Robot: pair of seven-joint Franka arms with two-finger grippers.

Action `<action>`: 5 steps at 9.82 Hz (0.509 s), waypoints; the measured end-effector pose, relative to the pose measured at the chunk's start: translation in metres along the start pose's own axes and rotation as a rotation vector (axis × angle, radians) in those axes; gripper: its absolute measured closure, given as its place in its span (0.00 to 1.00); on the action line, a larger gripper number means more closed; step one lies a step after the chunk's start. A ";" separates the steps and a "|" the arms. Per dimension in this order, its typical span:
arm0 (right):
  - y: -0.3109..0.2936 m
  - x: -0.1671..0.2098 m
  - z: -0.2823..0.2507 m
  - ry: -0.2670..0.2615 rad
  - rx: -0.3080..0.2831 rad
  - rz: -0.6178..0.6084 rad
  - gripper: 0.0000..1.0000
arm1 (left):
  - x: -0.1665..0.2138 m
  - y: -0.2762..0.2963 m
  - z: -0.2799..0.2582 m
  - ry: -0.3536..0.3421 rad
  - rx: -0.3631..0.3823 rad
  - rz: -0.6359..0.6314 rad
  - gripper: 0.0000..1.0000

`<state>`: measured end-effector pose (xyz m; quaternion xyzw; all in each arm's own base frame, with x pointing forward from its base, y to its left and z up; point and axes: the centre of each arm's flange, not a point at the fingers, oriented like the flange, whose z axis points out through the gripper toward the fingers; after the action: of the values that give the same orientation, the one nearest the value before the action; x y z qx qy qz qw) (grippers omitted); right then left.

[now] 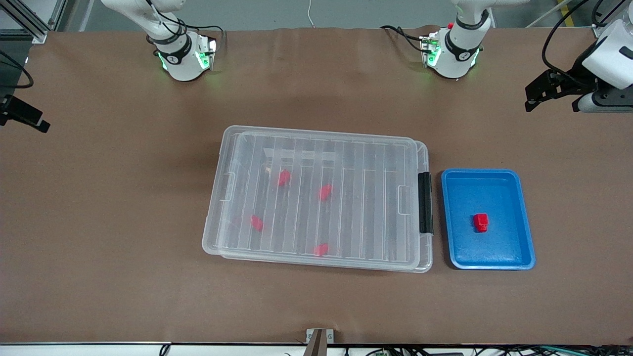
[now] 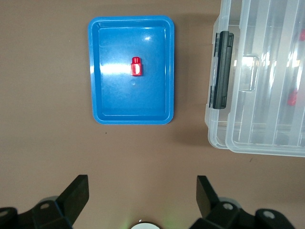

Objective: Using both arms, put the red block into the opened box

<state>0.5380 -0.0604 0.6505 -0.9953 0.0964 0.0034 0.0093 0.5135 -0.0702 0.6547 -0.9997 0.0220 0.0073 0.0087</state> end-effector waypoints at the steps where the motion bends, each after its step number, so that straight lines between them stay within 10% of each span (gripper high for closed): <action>1: 0.000 0.000 0.000 0.000 0.003 0.000 0.00 | 0.000 0.000 0.000 0.000 0.000 -0.001 0.00; 5: -0.012 0.000 0.003 -0.007 0.007 -0.032 0.00 | 0.011 -0.011 0.017 -0.031 0.001 -0.023 0.00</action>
<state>0.5402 -0.0483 0.6479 -0.9967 0.0802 0.0064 0.0131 0.5248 -0.0590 0.6378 -0.9996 0.0106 0.0228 0.0098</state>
